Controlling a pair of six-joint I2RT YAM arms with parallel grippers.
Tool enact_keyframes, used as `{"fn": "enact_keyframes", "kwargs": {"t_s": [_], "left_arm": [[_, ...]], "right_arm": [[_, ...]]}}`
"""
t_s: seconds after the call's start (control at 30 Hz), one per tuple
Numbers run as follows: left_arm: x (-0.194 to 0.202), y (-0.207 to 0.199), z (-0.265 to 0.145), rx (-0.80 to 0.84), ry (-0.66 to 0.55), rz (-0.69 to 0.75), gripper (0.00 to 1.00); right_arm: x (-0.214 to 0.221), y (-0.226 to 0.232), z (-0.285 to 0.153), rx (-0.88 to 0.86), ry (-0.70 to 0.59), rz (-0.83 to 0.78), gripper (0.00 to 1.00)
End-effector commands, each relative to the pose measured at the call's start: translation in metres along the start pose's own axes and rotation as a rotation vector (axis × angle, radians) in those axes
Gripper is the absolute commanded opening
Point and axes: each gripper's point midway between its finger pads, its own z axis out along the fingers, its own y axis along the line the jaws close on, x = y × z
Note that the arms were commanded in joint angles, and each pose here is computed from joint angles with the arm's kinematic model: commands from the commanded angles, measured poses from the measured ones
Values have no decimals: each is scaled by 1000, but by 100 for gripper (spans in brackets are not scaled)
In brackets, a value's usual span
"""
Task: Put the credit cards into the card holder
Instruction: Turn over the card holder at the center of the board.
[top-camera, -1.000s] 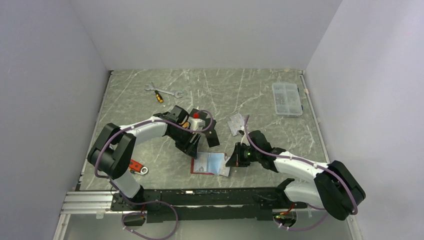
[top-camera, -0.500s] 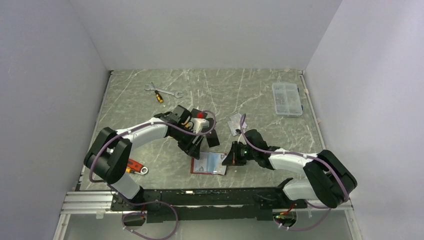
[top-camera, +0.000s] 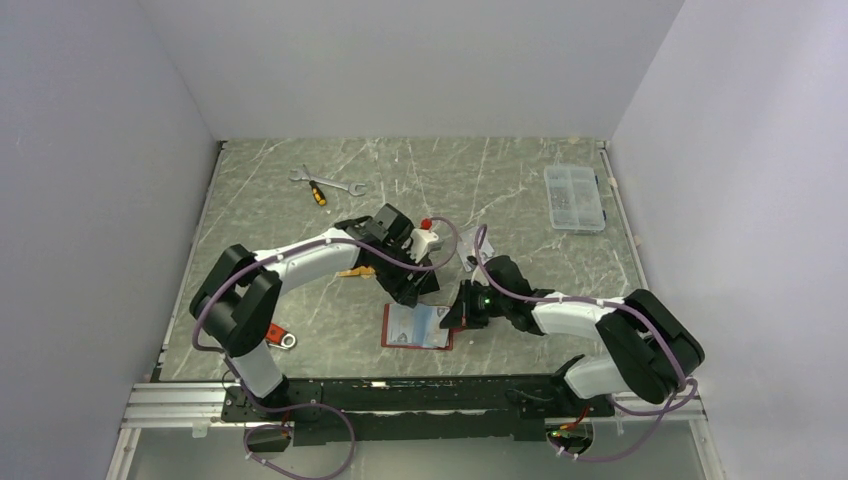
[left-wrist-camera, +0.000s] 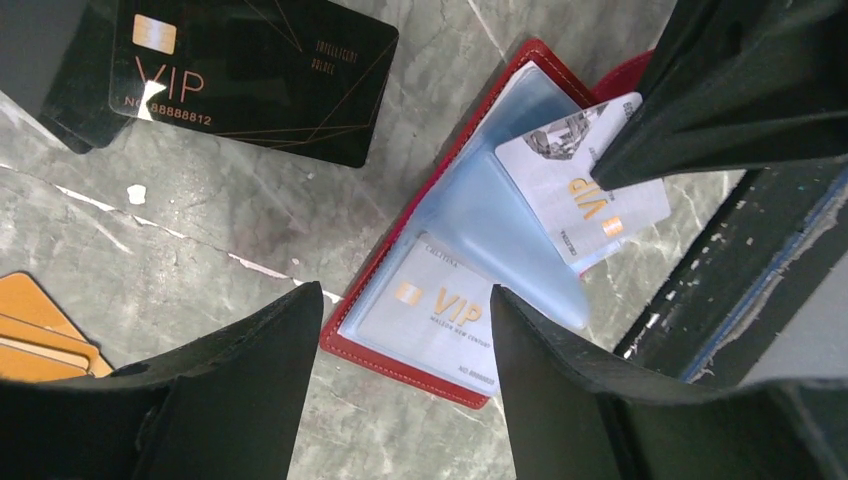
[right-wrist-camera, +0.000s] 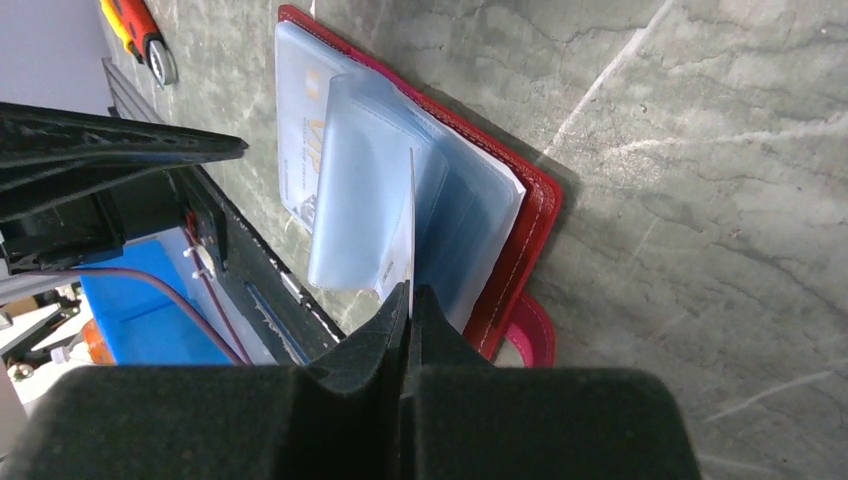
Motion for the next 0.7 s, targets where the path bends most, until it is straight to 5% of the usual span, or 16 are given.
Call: {"fn": "enact_keyframes", "kwargs": {"t_s": [0.0,0.67], "left_arm": [[-14,2,7,-70,-13,43,68],[13,4,40,-200,141,154,69]], "right_arm": [[-12,7,6,-15,-25,-36,0],[-9,5,13,-39,-13,-33,0]]}}
